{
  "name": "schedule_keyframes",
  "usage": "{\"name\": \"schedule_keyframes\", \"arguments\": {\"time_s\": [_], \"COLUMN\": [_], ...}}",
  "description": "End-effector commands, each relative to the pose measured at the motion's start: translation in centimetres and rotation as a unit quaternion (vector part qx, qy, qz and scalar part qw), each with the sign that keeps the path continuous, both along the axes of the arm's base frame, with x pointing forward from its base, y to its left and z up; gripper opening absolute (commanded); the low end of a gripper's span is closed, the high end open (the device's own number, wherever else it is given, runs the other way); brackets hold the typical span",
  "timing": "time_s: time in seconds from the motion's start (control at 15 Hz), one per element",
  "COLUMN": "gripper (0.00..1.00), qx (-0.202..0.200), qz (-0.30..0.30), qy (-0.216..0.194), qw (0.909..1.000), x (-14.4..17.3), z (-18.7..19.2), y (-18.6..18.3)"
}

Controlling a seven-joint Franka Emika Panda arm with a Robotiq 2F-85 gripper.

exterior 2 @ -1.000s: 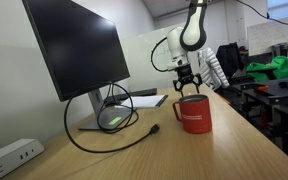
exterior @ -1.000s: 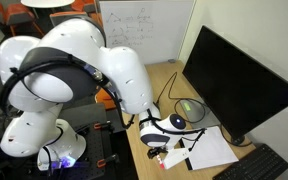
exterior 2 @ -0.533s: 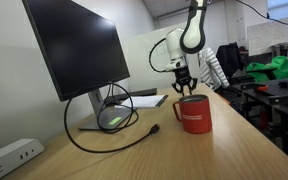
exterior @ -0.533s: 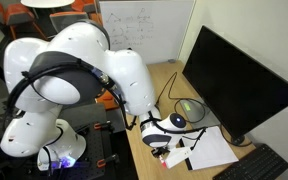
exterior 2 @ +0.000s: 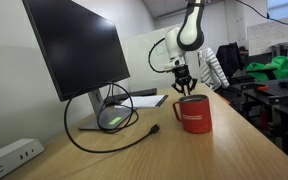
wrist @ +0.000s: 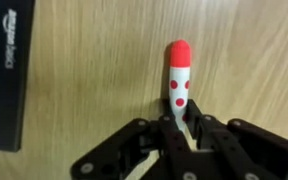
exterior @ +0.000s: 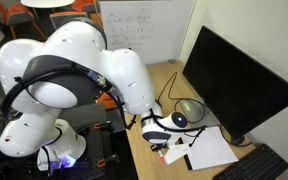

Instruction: Put the marker in the mug

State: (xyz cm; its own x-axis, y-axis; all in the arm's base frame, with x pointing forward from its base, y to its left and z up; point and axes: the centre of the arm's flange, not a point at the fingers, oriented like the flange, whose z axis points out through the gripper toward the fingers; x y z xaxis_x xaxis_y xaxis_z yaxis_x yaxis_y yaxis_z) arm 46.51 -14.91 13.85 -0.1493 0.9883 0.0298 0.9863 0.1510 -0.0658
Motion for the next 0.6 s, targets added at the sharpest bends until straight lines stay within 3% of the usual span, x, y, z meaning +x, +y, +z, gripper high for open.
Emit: {"name": "schedule_keyframes", "arguments": {"time_s": [0.0, 0.13, 0.33, 0.53], "gripper": [0.05, 0.05, 0.05, 0.05], "qx": [0.098, 0.155, 0.236, 0.281], "qz": [0.017, 0.041, 0.078, 0.104], "qy": [0.016, 0.029, 0.054, 0.071], "qw": [0.9949, 0.9867, 0.9670, 0.9515], "x": [-0.2, 0.2, 0.5, 0.4], "z": [2.9, 4.2, 6.1, 7.5], "y": [1.4, 2.9, 4.4, 4.7]}}
